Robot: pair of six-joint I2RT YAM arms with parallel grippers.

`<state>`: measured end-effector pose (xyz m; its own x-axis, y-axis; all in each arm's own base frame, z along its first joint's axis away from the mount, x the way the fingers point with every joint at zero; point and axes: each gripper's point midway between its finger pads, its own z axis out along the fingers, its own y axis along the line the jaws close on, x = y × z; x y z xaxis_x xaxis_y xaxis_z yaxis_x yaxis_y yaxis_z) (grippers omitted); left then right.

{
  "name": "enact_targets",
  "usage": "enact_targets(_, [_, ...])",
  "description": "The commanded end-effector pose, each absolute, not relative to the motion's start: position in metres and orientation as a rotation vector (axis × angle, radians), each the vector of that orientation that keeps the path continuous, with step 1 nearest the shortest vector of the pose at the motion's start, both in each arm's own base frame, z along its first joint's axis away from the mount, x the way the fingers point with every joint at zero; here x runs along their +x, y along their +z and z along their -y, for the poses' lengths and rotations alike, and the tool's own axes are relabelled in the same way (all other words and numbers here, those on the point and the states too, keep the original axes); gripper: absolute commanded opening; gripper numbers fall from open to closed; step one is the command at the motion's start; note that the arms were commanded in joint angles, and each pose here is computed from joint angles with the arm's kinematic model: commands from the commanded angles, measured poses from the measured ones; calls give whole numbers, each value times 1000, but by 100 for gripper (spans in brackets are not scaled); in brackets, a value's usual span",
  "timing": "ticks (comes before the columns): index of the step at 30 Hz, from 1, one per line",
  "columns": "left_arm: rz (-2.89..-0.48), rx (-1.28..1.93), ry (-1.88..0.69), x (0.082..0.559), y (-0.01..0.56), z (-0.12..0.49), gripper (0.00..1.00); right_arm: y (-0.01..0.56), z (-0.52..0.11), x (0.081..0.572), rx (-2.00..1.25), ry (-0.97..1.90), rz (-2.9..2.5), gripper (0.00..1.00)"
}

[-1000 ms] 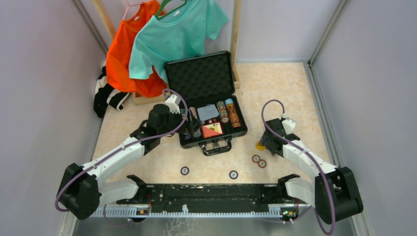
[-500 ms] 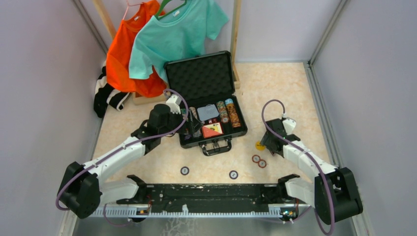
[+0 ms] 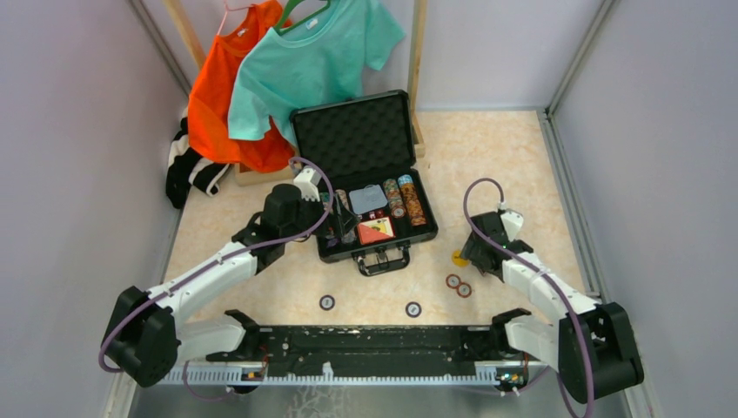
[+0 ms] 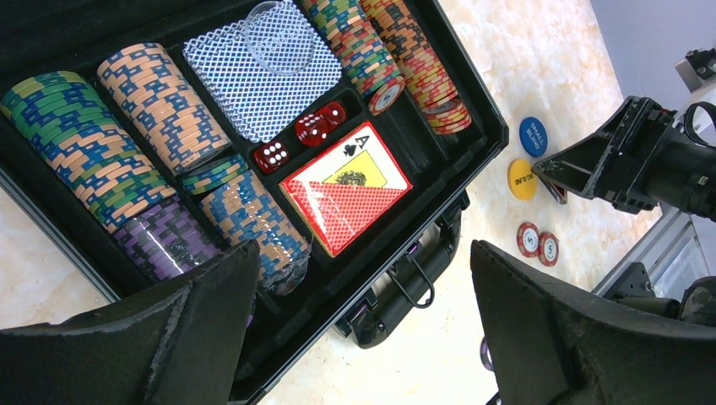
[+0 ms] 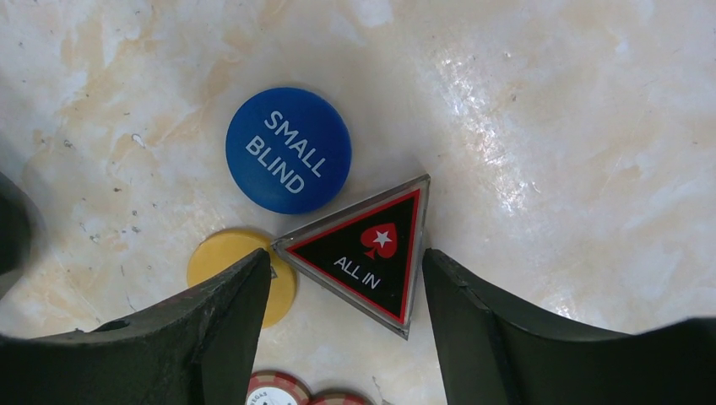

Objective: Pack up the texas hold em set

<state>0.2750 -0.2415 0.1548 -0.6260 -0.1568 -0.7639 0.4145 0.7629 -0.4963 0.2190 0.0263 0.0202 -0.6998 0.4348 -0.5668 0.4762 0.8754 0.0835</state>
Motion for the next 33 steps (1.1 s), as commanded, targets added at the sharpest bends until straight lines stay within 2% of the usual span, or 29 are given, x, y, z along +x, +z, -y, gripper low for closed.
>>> enact_targets(1, [-2077, 222, -855, 274, 156, 246, 99, 21, -26, 220, 659, -79, -2429, 67])
enact_targets(5, [-2076, 221, -854, 274, 156, 246, 99, 19, -26, 221, 661, -82, -2436, 67])
enact_targets(12, [-2077, 218, -852, 274, 156, 245, 99, 22, -25, 223, 663, -90, -2425, 56])
enact_targets(25, [-2082, 218, -841, 275, 154, 244, 99, 49, -27, 234, 632, -56, -2375, 55])
enact_targets(27, [-2082, 218, -840, 275, 154, 244, 99, 49, -28, 236, 627, -59, -2377, 57])
enact_targets(31, [-2075, 212, -830, 275, 156, 242, 99, 46, -30, 238, 610, -62, -2396, 76])
enact_targets(33, [-2073, 210, -827, 275, 157, 241, 99, 47, -29, 240, 615, -74, -2398, 82])
